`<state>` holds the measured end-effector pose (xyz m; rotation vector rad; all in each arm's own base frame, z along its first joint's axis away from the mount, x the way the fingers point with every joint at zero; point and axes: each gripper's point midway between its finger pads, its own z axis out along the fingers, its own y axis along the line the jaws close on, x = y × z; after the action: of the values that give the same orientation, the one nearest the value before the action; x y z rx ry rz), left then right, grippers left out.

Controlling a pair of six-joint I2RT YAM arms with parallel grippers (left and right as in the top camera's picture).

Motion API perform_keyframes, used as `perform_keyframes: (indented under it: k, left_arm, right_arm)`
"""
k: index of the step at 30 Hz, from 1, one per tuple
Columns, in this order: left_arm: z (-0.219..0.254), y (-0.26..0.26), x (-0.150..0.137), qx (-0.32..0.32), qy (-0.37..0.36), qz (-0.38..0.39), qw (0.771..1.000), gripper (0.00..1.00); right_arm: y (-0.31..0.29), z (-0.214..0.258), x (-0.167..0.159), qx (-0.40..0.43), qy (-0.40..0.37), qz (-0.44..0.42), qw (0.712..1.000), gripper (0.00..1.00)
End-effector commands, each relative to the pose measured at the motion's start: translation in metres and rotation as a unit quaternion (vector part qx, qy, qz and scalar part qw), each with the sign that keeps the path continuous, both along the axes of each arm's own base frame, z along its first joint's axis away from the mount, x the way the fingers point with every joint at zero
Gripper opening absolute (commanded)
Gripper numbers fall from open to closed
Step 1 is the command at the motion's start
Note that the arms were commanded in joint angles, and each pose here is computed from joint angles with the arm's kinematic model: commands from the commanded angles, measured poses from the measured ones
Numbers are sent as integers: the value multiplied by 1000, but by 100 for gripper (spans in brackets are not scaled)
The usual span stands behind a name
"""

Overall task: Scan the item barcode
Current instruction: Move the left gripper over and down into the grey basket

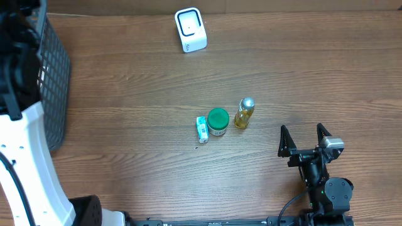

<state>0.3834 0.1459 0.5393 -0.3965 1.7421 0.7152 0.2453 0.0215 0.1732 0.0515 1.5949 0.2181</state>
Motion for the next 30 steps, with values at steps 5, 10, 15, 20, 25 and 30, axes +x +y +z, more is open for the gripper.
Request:
perform_keyframes:
  k: [5,10,15,20,25,30]
  left_arm:
    - [-65,56,22,-39,76,-4,996,100]
    - [-114,108,14,-74,120,34,989,100]
    - [-164,151,-2,-115,165,69,977,100]
    - [-212,181,-8,-166,183,59,967,100]
    - [-252,212,-16,-197,206,76,956,100]
    - [-297,218,-3,-221,244,13,944,100]
  right_arm:
    - [1,-3,0,2,0,1,1000,100]
    - [1,-3,0,2,0,1,1000,100]
    - [1,-3,0,2,0,1,1000,100]
    - [1,-3,0,2,0,1,1000,100]
    - [1,-3,0,2,0,1,1000,100]
    - [1,-3,0,2,0,1,1000,100]
